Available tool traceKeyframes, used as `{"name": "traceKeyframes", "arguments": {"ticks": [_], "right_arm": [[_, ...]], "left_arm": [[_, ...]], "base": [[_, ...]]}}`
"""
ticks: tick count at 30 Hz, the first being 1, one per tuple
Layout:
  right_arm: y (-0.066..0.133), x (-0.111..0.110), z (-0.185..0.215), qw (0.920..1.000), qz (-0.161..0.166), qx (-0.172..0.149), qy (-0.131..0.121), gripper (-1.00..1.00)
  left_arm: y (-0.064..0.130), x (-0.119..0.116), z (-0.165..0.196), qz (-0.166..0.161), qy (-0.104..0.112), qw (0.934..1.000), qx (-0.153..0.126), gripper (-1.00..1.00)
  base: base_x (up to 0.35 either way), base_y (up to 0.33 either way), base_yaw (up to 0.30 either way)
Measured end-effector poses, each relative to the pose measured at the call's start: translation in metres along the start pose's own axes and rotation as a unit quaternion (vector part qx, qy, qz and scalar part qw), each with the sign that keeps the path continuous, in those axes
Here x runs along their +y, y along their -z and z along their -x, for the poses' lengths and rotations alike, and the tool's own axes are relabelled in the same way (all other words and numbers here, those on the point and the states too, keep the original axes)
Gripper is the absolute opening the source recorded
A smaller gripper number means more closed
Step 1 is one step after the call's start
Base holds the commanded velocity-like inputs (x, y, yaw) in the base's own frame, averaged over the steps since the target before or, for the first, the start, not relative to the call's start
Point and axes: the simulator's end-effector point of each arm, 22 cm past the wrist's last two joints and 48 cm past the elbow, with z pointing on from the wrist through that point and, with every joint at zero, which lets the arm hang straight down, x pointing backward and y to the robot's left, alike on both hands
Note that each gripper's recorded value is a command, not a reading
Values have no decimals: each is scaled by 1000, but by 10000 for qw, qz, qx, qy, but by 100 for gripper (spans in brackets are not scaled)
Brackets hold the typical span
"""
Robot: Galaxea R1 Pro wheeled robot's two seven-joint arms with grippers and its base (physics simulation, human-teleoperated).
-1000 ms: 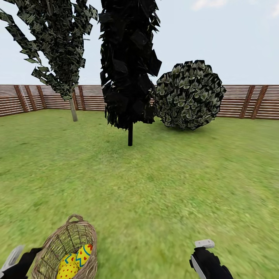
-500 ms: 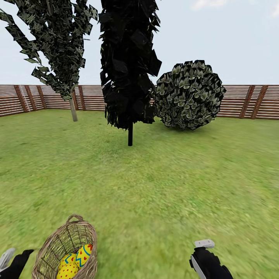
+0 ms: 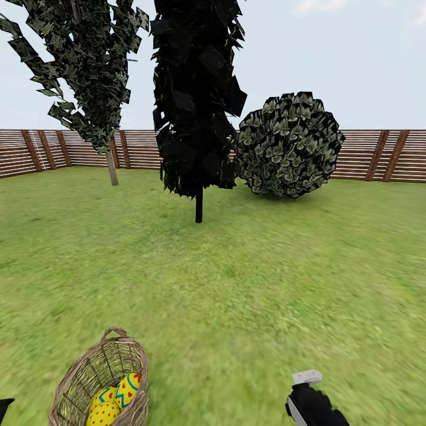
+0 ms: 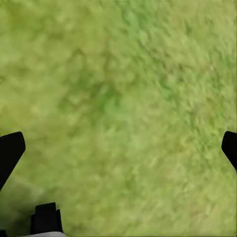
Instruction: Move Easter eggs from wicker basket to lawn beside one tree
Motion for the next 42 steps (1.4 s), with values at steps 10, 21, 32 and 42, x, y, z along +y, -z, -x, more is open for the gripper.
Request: {"name": "traceKeyframes", "arguments": {"ticks": [10,21,32,42], "right_arm": [[-1,0,1,10000,-7,-44,-9,100],[0,2,1,10000,16,-42,-11,100],[0,3,1,10000,25,-40,-10,100],[0,4,1,10000,35,-36,-13,100]], "left_arm": [[5,12,44,267,-138,9949,-961,100],[10,62,28,1390,-32,9855,-967,100],[3,67,-9,1467,-451,9856,-715,100],[2,66,-13,1447,-478,9861,-664,100]], "base": [[0,0,0],[0,0,0],[0,0,0],[-4,0,0]]}}
